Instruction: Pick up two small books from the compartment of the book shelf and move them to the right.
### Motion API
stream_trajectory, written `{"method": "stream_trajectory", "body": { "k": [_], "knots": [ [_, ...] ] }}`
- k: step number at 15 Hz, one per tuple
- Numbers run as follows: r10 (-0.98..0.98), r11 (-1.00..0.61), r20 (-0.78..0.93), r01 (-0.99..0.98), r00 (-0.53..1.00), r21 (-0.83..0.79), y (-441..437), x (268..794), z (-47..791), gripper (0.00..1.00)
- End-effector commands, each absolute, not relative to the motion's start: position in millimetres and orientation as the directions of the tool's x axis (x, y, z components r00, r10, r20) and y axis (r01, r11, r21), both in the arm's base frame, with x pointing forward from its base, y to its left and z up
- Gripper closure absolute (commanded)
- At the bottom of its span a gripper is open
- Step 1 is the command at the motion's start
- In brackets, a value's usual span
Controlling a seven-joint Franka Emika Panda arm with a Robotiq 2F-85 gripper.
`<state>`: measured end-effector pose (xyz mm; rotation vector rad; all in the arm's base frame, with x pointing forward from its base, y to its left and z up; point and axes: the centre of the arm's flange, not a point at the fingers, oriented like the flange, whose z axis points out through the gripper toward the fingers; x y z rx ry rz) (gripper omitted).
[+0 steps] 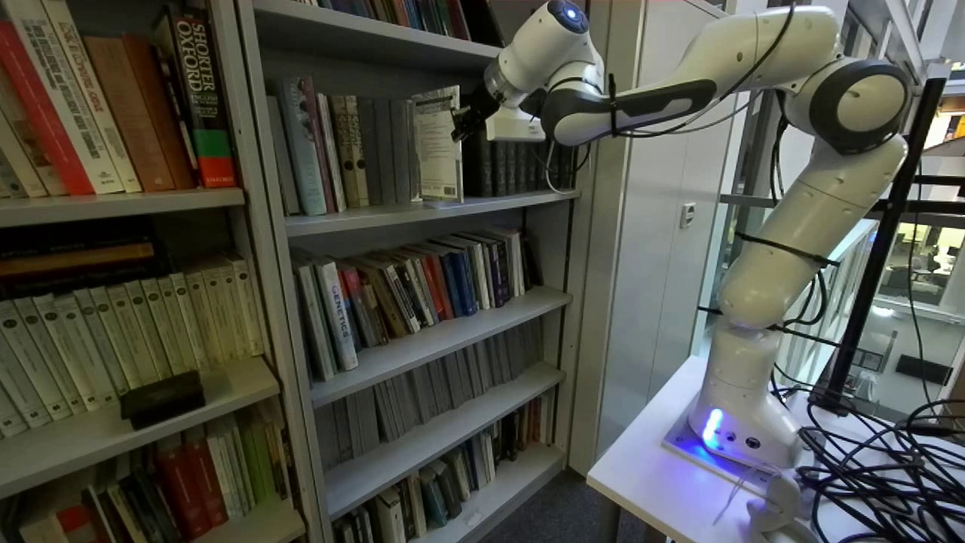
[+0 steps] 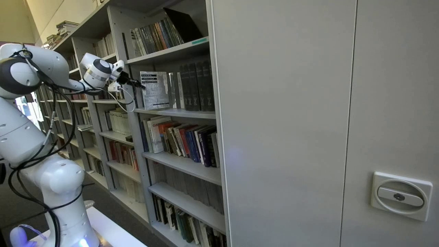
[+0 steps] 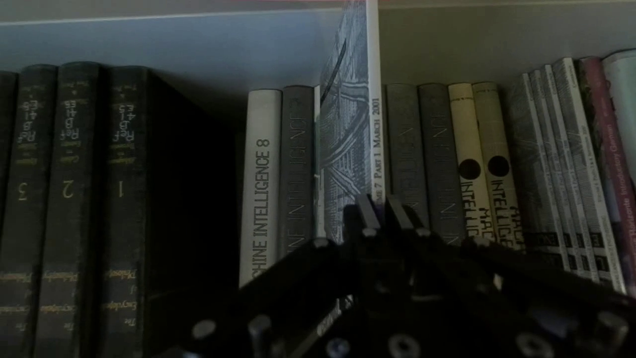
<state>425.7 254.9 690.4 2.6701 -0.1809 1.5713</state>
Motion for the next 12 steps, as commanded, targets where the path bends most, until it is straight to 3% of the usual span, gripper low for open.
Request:
{"method": "stream_trajectory", "body": {
  "k": [1, 12],
  "knots": [
    [-0.103, -0.978, 0.895, -0.210, 0.433, -0.011, 239.8, 427.7, 692.8, 0.98],
    [-0.132, -0.935, 0.886, -0.352, 0.444, 0.037, 205.0, 456.3, 685.4, 0.98]
  ]
}}
